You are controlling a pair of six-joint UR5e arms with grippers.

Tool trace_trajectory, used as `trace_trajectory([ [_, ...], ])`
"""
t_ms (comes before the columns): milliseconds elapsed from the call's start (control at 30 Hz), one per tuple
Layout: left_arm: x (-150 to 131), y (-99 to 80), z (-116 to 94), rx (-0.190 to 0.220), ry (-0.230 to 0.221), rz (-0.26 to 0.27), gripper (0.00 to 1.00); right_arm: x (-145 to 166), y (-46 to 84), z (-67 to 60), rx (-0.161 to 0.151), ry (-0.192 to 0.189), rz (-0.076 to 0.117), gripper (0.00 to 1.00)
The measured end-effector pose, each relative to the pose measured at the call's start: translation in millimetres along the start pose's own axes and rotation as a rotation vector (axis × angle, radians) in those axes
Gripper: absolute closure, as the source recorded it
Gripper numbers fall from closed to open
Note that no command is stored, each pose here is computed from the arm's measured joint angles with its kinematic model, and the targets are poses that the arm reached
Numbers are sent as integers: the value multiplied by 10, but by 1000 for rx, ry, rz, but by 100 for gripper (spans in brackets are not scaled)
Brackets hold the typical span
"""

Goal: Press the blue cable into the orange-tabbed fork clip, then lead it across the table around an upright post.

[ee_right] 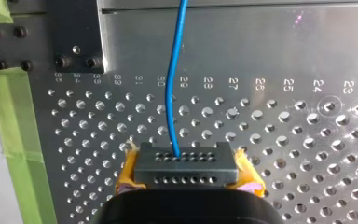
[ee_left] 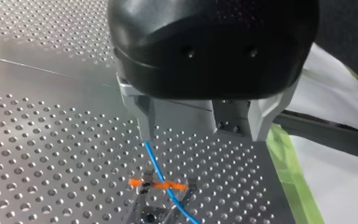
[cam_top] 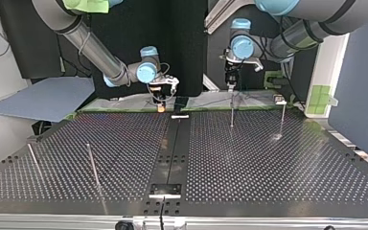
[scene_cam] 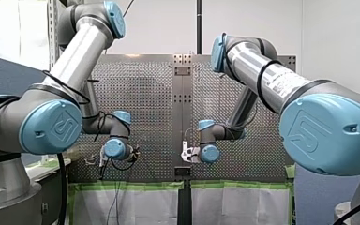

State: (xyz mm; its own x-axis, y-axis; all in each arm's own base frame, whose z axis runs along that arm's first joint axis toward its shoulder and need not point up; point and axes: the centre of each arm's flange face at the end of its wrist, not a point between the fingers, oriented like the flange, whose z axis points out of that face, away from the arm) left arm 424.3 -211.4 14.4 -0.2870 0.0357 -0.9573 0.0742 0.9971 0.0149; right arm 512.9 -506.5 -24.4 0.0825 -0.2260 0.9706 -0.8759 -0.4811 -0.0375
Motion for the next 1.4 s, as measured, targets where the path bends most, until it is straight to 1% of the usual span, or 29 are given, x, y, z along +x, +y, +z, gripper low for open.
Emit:
trace_trajectory([
  [500,-152,-201,111,-12,-30,7,0,-23,21,12,-3,1,1,100],
  [633,-215,-268,157,-15,-40,-1,0,-7,27,27,-2,4,1,100],
  [867,-279,-325,204,-23,-55,-23,0,29,29,55,1,10,-1,100],
  [1000,-314,-353,237,-15,-65,-48,0,39,-4,57,15,11,-14,100],
  [1200,-357,-401,279,1,-76,-73,0,43,-32,58,29,12,-21,100],
  [1300,-313,-435,290,17,-68,-81,0,72,-92,69,53,18,-31,100],
  [1400,-196,-461,305,25,-49,-80,0,84,-141,71,76,21,-37,100],
])
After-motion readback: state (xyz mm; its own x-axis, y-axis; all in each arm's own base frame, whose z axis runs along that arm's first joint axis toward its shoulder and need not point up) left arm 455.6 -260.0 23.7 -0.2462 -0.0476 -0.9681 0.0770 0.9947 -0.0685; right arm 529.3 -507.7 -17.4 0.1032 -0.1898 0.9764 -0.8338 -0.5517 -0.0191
